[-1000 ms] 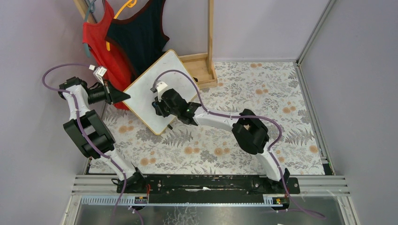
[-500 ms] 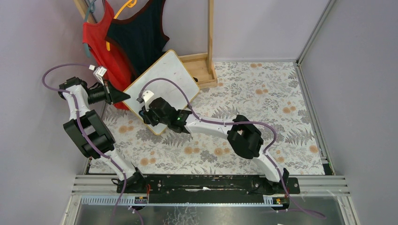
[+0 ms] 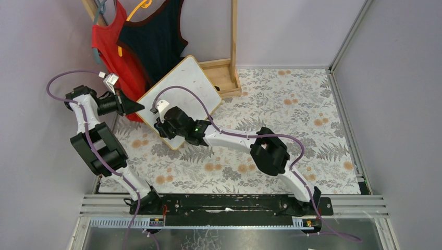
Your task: Erase the whiteboard
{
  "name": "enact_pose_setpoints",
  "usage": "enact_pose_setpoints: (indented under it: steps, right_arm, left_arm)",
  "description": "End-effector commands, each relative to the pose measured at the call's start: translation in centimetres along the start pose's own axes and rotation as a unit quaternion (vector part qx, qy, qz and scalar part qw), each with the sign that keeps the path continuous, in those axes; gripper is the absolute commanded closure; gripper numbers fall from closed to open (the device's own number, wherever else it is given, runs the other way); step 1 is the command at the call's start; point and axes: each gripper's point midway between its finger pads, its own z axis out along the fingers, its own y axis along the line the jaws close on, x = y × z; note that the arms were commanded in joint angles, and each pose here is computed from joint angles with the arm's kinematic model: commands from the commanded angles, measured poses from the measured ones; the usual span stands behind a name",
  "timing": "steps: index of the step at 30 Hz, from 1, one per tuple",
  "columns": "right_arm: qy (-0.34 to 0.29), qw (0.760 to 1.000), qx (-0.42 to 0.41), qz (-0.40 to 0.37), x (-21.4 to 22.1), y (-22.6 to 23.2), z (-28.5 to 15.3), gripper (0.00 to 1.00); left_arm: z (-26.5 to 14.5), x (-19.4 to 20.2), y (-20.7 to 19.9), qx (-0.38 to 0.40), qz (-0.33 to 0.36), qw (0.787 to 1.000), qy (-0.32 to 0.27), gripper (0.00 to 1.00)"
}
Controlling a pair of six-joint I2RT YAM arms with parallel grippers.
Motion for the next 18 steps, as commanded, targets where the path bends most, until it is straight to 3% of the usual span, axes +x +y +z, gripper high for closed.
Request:
enact_pose_setpoints:
  steps: [1, 18]
  right_arm:
    - [-0.044, 0.997, 0.061, 0.011, -3.4, -6.0, -0.6, 1.00]
    - [-0.039, 0.990, 0.132, 0.024, -2.8, -15.0, -2.1, 1.00]
  left_arm:
    - [0.0, 0.7, -0.5, -0.008, 0.022, 1.000, 0.021, 1.00]
    - [0.0, 0.9, -0.3, -0.009, 0.020, 0.999, 0.023, 1.00]
